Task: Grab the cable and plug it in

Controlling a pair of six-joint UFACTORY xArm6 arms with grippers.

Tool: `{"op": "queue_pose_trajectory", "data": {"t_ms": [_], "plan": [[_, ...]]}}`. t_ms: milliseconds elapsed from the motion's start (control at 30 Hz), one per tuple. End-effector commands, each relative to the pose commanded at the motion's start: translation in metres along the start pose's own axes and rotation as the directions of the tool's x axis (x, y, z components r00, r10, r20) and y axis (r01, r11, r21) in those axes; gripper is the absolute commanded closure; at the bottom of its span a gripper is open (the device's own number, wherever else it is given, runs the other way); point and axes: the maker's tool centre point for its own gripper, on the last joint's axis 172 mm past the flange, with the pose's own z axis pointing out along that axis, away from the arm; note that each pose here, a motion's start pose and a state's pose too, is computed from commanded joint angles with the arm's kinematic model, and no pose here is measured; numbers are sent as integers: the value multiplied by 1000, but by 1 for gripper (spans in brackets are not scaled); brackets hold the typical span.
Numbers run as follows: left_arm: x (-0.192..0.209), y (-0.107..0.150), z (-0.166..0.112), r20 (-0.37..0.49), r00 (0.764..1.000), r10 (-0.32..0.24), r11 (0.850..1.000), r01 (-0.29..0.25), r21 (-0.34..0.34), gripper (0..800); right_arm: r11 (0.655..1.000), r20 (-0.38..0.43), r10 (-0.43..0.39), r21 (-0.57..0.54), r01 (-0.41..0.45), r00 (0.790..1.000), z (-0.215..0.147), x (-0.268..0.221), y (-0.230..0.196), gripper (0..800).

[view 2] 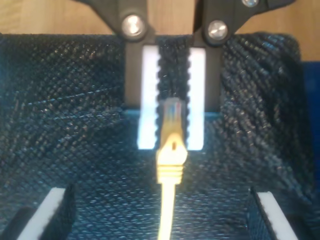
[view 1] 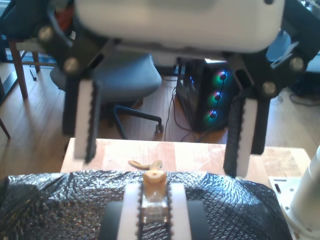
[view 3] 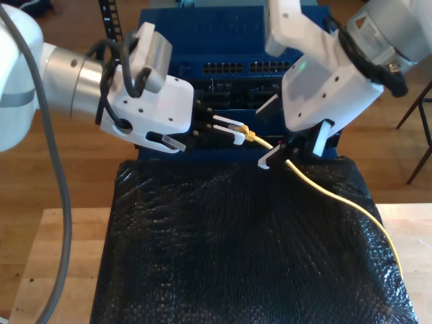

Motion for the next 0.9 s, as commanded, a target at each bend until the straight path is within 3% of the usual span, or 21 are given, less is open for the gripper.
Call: {"op": "queue_pose_trajectory", "data": {"t_ms": [200, 333, 667, 900], "plan": [[7, 11, 4, -28, 997, -66, 997, 64, -51, 797, 999, -5, -23, -29, 22, 1000, -12, -2, 3, 1], [13, 15, 5, -55, 995, -81, 994, 77, -72, 797, 999, -5, -26, -29, 26, 1000, -14, -1, 1, 1], [-1, 2, -8, -77, 986, -151, 987, 146, -65, 797, 995, 0, -47, -83, 47, 999, -33, -13, 12, 1], [-4, 2, -8, -83, 983, -166, 984, 159, -78, 795, 996, -5, -39, -85, 39, 999, -35, -16, 13, 1]]}}
